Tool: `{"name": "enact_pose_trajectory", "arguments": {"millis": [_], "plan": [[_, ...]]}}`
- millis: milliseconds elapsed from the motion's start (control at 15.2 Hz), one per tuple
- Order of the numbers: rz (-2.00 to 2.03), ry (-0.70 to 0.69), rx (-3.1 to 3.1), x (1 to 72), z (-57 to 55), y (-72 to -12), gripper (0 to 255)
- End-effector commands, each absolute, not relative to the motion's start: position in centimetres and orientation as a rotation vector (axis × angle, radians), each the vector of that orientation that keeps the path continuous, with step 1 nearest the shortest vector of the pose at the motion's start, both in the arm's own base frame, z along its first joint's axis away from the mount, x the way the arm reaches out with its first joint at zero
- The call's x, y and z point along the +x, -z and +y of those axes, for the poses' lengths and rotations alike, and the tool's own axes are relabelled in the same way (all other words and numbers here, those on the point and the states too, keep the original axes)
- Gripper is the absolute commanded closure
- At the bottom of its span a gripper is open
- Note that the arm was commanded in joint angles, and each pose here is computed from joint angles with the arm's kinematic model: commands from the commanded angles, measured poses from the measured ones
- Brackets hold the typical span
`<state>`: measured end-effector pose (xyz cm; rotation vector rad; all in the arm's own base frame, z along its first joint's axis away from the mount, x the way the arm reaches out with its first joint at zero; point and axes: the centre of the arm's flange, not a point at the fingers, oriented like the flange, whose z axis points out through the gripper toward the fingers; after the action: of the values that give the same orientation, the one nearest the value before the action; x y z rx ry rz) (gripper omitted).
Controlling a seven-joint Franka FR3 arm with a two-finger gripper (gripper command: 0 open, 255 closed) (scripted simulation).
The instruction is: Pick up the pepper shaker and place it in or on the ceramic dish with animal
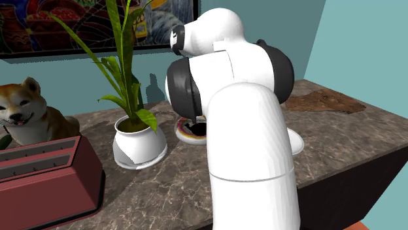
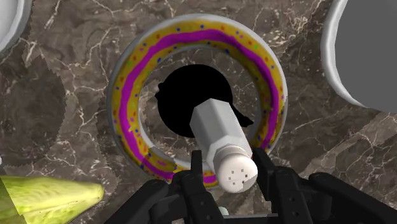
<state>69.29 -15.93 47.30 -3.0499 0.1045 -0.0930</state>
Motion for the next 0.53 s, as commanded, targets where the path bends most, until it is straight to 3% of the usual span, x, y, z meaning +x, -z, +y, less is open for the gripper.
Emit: {"name": "enact_pose_trajectory", "arguments": {"millis": [0,462], "plan": [[0.105,0.094,-3.050,69.3,-15.9,-46.4,255],[0.105,0.094,-3.050,69.3,-15.9,-42.7,255]]}}
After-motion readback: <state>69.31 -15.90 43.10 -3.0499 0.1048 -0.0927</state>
